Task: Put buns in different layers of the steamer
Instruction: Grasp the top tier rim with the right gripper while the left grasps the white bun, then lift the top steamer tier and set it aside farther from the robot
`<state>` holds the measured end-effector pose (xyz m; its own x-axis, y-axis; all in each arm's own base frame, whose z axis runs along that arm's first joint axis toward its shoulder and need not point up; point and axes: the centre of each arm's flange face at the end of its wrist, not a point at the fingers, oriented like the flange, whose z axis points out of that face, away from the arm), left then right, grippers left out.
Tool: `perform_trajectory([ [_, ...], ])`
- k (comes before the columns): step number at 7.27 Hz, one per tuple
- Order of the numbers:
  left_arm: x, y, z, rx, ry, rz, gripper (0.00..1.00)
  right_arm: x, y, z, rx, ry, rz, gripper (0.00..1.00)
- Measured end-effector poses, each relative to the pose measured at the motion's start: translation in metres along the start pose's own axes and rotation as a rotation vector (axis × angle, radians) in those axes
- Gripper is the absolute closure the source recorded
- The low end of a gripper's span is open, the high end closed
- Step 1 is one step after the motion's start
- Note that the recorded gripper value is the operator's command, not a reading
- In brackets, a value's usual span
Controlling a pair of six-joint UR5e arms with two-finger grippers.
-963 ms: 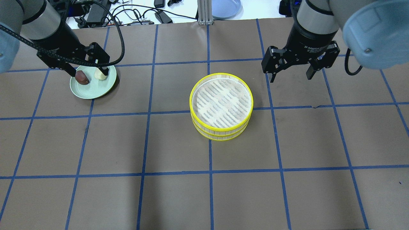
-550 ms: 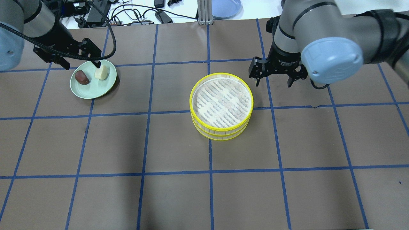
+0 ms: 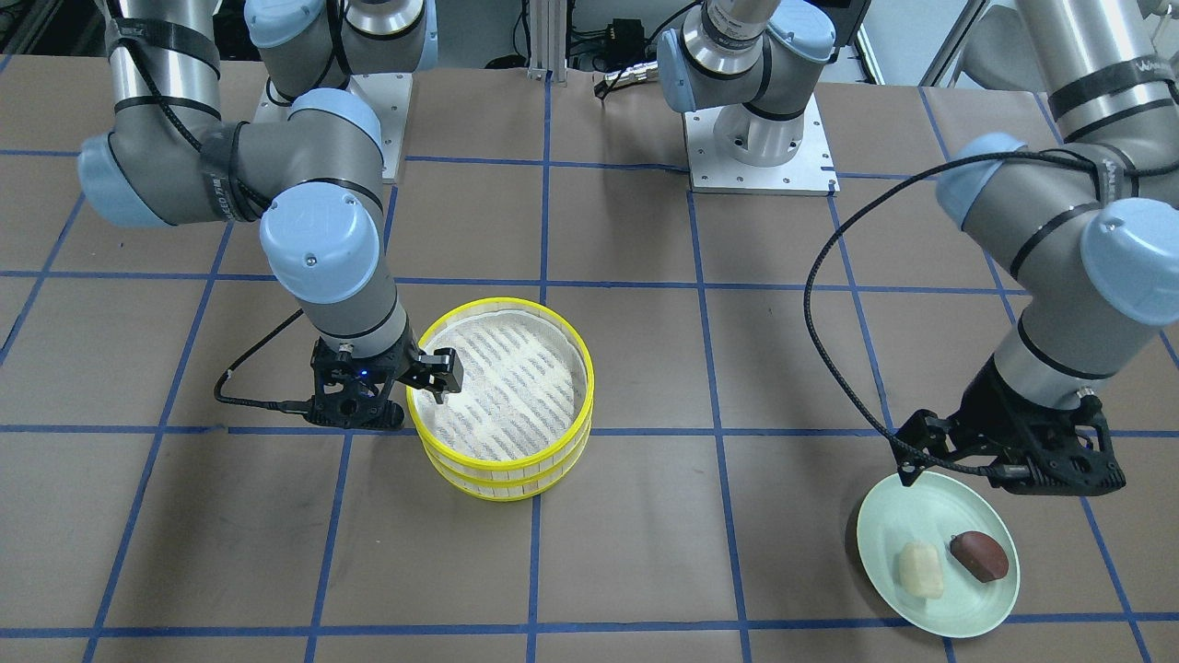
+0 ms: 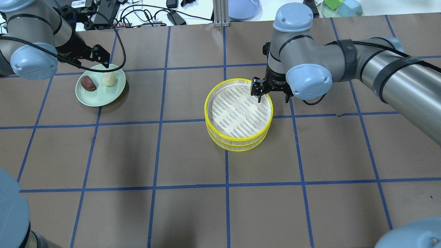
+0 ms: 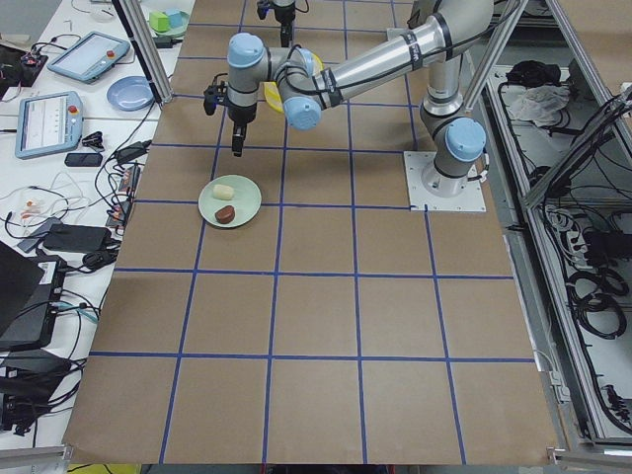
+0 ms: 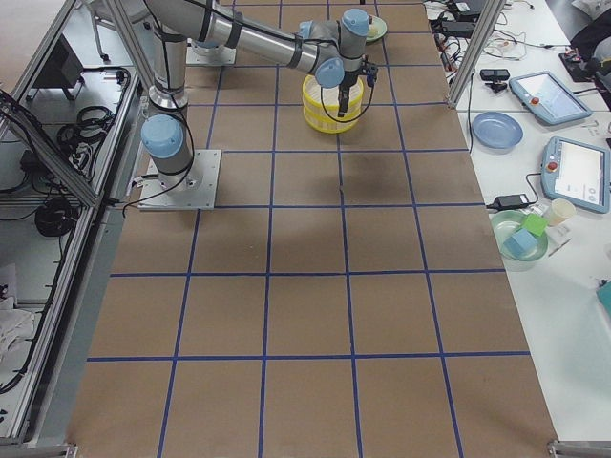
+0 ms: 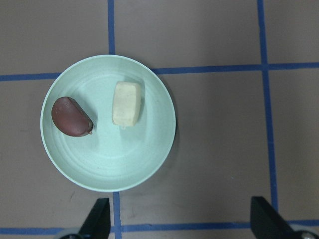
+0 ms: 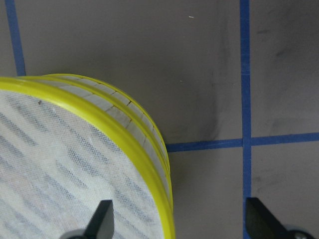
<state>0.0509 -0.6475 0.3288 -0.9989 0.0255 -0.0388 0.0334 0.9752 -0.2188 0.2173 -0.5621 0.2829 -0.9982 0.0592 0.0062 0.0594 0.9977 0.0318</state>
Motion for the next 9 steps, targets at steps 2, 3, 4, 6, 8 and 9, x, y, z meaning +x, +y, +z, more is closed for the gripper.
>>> perform_trajectory([
  [2, -0.028, -0.009, 0.059, 0.013, 0.038, -0.009, 0.07, -0.001, -0.002, 0.009, -0.009, 0.002, -0.015, 0.97],
  [3, -0.033, -0.014, 0.083, 0.017, 0.058, -0.011, 0.13, -0.002, -0.002, 0.010, -0.013, 0.003, -0.023, 1.00],
  [4, -0.036, -0.018, 0.102, 0.024, 0.066, -0.004, 0.17, -0.002, -0.002, 0.009, -0.012, 0.004, -0.029, 1.00],
  [6, -0.038, -0.022, 0.125, 0.034, 0.072, 0.020, 0.26, 0.000, 0.004, -0.017, 0.008, 0.000, -0.036, 0.99],
  [8, -0.038, -0.022, 0.140, 0.033, 0.077, 0.024, 1.00, 0.012, 0.032, -0.098, 0.017, -0.023, -0.041, 0.98],
  [9, -0.038, -0.022, 0.144, 0.030, 0.079, 0.022, 1.00, 0.027, 0.044, -0.138, 0.012, -0.022, -0.050, 0.98],
])
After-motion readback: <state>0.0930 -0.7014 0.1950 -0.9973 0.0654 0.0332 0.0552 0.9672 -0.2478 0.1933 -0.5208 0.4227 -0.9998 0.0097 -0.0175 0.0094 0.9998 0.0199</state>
